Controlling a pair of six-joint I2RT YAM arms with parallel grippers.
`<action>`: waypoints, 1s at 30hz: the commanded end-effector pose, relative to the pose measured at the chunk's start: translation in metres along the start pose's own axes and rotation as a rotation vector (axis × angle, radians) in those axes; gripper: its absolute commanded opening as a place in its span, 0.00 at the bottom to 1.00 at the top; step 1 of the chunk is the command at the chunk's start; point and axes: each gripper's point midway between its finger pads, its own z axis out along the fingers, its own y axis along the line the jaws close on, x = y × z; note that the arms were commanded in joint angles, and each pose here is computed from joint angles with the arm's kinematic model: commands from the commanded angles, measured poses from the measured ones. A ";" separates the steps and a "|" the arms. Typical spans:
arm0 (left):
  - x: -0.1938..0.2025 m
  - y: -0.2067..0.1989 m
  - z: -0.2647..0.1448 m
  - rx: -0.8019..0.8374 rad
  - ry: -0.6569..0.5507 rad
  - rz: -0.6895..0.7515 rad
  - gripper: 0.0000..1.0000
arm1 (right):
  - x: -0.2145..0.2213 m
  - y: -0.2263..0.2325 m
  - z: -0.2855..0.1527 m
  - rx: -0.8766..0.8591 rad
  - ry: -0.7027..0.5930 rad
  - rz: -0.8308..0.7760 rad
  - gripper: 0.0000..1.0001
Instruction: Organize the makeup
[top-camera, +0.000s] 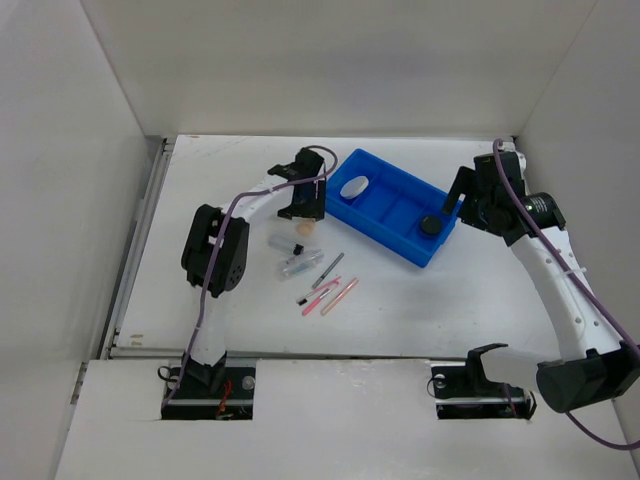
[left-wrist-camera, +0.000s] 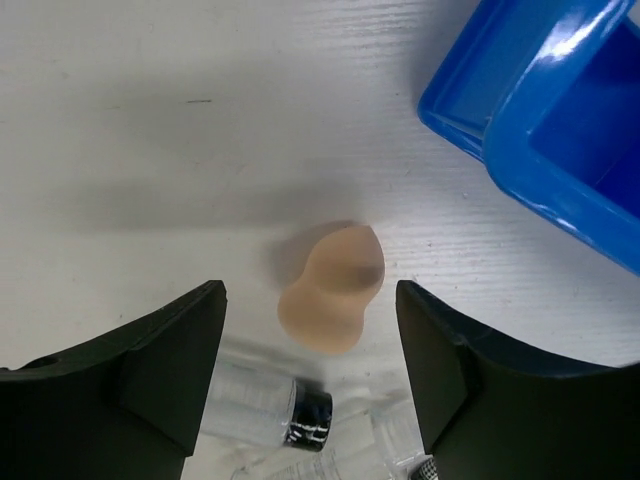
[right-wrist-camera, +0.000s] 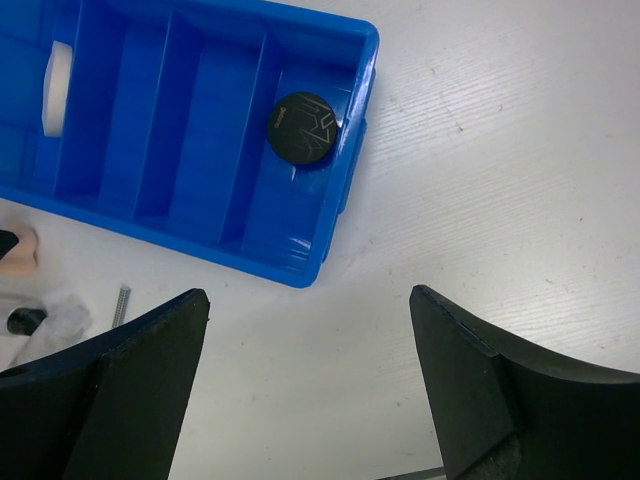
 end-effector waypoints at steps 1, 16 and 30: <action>-0.003 -0.009 0.007 0.053 0.001 0.005 0.65 | -0.009 0.002 -0.007 -0.025 -0.041 0.007 0.88; 0.006 -0.002 0.001 0.027 0.027 0.001 0.21 | -0.014 0.004 -0.008 -0.029 -0.049 0.010 0.88; -0.110 -0.047 -0.109 0.258 -0.248 0.058 0.17 | -0.014 0.004 -0.008 -0.029 -0.049 0.010 0.88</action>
